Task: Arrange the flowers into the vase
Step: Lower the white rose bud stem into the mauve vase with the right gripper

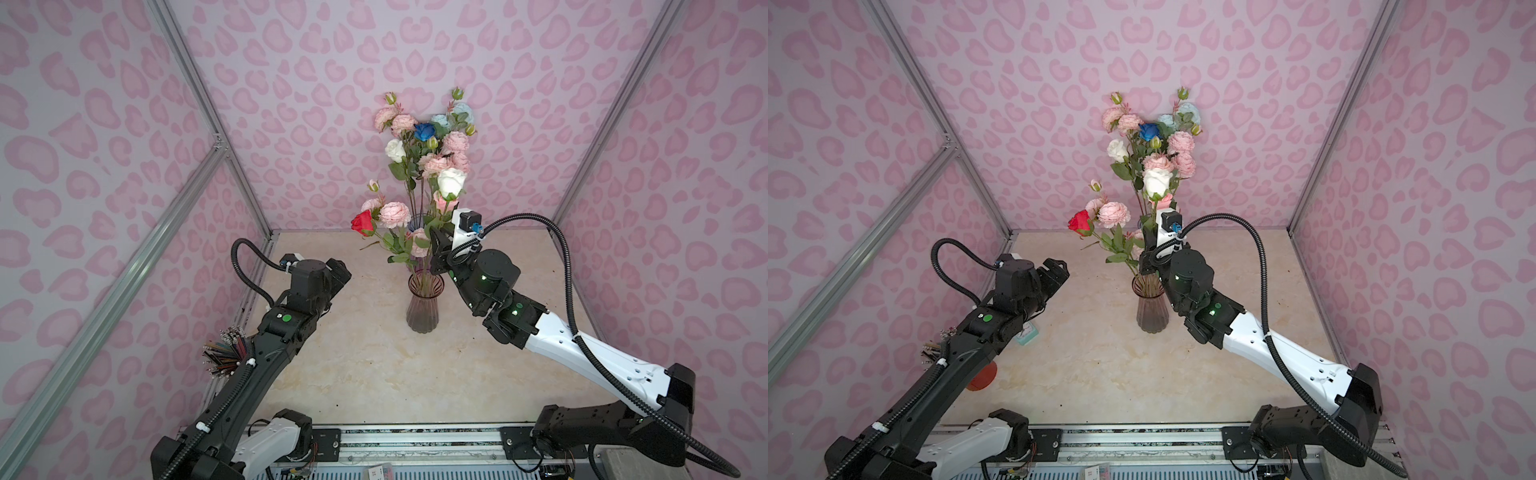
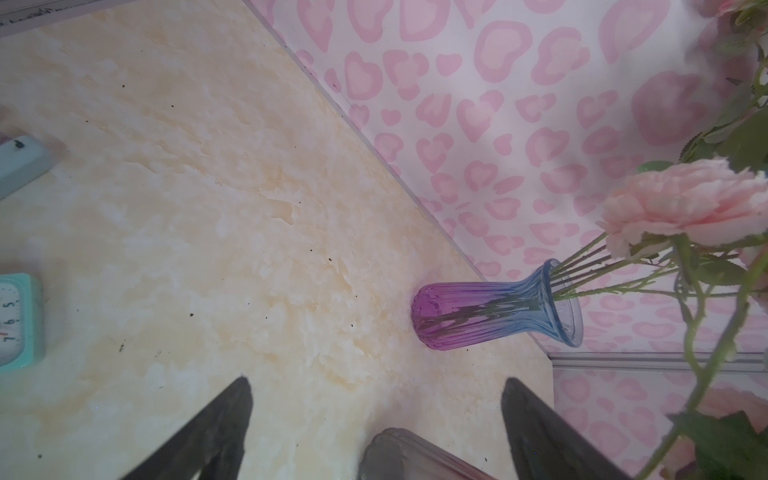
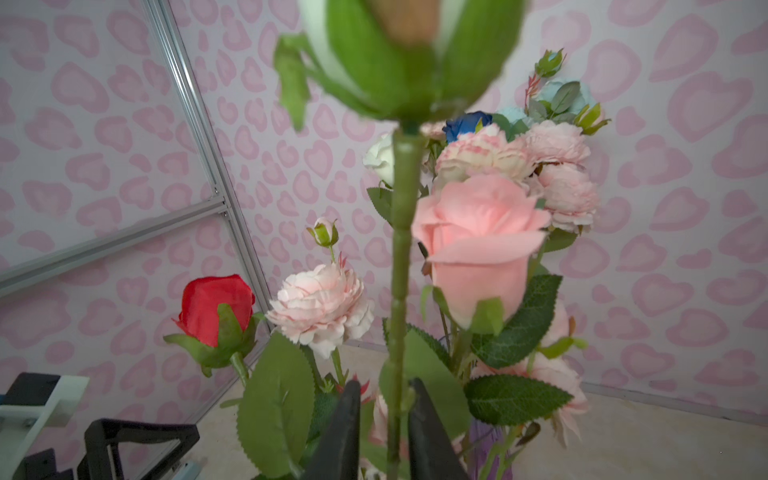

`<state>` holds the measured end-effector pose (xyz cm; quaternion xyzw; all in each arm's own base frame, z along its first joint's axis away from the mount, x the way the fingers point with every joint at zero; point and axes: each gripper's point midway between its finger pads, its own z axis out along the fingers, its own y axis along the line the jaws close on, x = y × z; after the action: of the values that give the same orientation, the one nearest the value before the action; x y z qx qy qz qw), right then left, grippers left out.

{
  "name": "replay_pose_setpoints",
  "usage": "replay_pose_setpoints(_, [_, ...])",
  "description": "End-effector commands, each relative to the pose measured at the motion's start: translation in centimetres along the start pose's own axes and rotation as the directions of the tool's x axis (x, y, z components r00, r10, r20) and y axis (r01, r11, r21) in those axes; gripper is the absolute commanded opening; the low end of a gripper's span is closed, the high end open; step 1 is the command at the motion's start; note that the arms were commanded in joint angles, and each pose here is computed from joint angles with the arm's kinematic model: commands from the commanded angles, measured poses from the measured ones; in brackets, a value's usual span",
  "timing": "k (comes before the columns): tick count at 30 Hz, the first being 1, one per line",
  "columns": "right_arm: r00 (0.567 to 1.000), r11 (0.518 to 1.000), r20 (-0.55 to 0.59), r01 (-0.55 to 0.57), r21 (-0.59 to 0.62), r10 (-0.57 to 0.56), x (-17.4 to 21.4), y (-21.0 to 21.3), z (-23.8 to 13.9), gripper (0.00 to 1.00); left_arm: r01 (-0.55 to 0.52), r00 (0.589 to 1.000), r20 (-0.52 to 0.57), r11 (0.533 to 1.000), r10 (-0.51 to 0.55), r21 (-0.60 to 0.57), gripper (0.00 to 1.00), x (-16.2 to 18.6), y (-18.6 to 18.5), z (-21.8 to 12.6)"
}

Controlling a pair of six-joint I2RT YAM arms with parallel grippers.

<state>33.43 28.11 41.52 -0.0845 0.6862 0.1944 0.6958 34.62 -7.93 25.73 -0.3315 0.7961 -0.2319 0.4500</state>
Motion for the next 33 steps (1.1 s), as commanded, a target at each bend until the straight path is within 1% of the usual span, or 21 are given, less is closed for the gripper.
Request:
replay_pose_setpoints(1, [0.994, 0.996, -0.077, 0.078, 0.035, -0.075, 2.4, -0.2, -0.2, 0.25, 0.009, 1.0, 0.017, 1.0, -0.009, 0.023, 0.95, -0.5, -0.6, -0.1])
replay_pose_setpoints(5, [0.991, 0.995, -0.103, 0.094, 0.037, -0.09, 3.7, -0.1, -0.8, 0.26, 0.008, 1.0, 0.019, 1.0, -0.009, 0.021, 0.95, -0.5, -0.6, -0.1])
replay_pose_setpoints(10, [0.987, 0.992, -0.13, 0.101, 0.07, -0.091, 4.5, -1.0, -1.6, 0.26, 0.008, 1.0, 0.02, 1.0, -0.008, 0.021, 0.95, -0.6, -0.6, -0.1])
replay_pose_setpoints(16, [0.989, 0.994, -0.129, 0.084, 0.064, -0.075, 4.0, -1.4, -3.0, 0.29, 0.008, 1.0, 0.018, 1.0, -0.008, 0.019, 0.95, -0.5, -0.5, 0.0])
replay_pose_setpoints(25, [0.985, 0.99, -0.143, 0.113, 0.086, -0.1, 3.6, -2.0, -3.3, 0.33, 0.006, 1.0, 0.019, 1.0, -0.006, 0.01, 0.95, -0.5, -0.3, 0.2])
replay_pose_setpoints(29, [0.984, 0.989, -0.147, 0.111, 0.1, -0.096, 3.3, -2.6, -3.6, 0.34, 0.005, 1.0, 0.02, 1.0, -0.005, 0.01, 0.95, -0.5, -0.3, 0.1])
replay_pose_setpoints(33, [0.988, 0.992, -0.133, 0.086, 0.093, -0.074, 2.5, -2.8, -4.5, 0.34, 0.007, 1.0, 0.021, 1.0, -0.007, 0.015, 0.95, -0.6, -0.4, 0.1])
